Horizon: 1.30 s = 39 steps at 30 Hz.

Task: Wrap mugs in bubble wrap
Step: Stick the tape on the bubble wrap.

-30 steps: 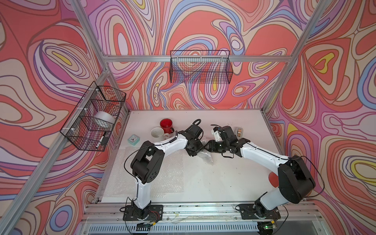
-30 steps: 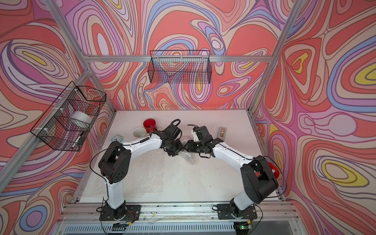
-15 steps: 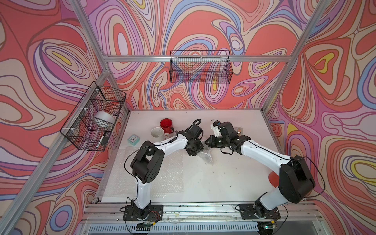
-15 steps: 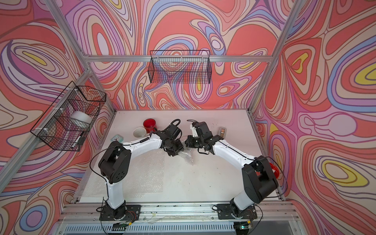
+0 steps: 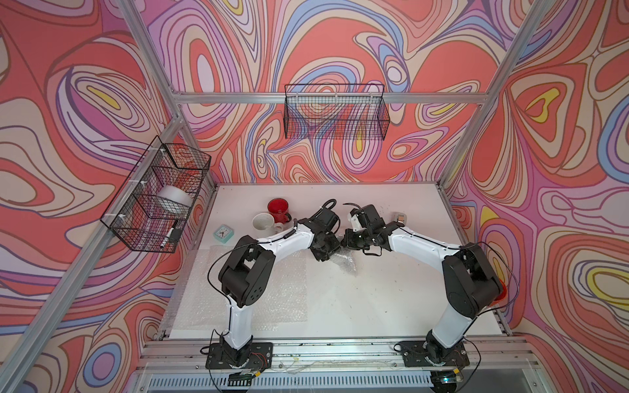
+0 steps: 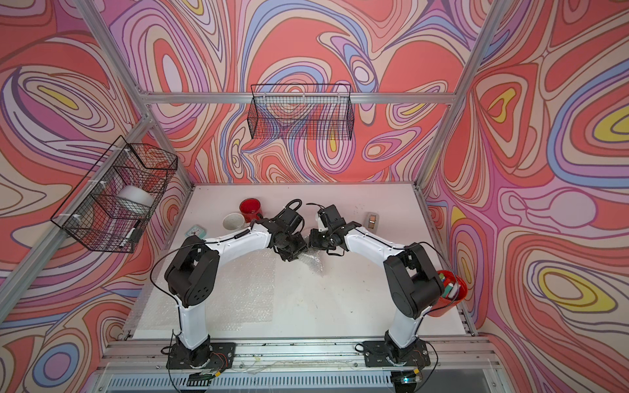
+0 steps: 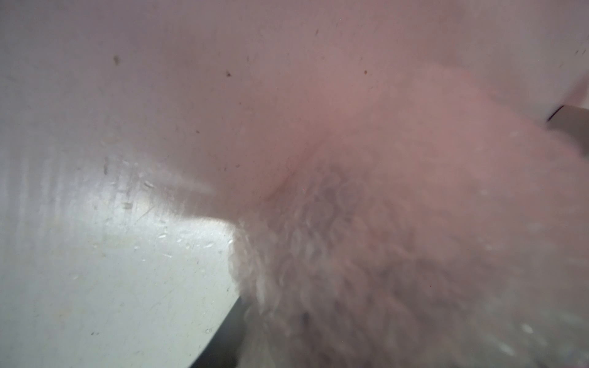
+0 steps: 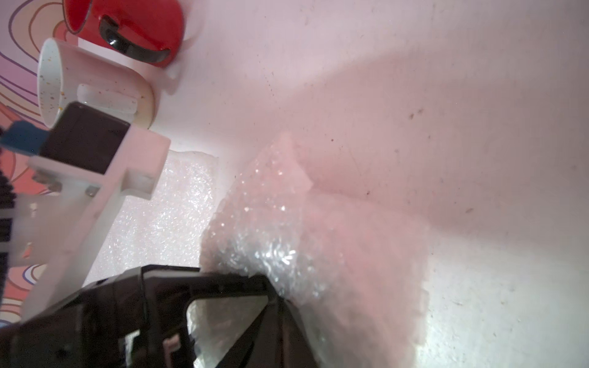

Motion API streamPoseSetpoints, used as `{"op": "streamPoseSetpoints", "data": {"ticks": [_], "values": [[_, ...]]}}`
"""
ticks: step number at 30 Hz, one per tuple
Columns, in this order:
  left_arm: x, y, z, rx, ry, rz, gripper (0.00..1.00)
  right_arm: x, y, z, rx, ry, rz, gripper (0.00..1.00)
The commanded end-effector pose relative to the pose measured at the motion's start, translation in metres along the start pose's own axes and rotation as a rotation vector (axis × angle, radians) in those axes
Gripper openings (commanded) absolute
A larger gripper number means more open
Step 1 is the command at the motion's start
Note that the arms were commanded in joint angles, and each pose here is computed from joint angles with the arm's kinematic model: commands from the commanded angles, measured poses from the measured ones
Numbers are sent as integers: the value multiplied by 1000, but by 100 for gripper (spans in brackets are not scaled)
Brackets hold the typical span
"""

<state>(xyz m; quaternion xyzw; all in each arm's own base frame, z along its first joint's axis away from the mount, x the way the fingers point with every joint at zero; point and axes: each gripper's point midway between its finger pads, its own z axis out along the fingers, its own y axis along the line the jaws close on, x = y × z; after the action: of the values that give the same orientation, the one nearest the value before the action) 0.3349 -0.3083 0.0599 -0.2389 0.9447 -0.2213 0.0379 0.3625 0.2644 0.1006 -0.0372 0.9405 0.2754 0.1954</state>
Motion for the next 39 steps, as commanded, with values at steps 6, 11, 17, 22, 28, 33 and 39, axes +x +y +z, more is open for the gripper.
{"op": "streamPoseSetpoints", "data": {"ticks": [6,11,17,22,28,33,39], "values": [[6,14,6,-49,17,-3,43,-21,19,-12,-40,-62,-47,0],[7,14,6,-52,20,-2,43,-25,10,-7,15,-54,-49,0],[6,16,7,-56,18,-5,43,-19,-13,5,95,-21,-20,0],[7,16,7,-56,20,-2,43,-18,-21,12,95,-5,1,0],[6,17,7,-58,19,-3,43,-41,11,-6,-36,-89,-53,0],[6,15,7,-55,21,-1,43,-53,10,-8,-49,-115,-48,0],[5,14,7,-57,22,0,43,-51,-8,6,-52,-98,-1,0]]}}
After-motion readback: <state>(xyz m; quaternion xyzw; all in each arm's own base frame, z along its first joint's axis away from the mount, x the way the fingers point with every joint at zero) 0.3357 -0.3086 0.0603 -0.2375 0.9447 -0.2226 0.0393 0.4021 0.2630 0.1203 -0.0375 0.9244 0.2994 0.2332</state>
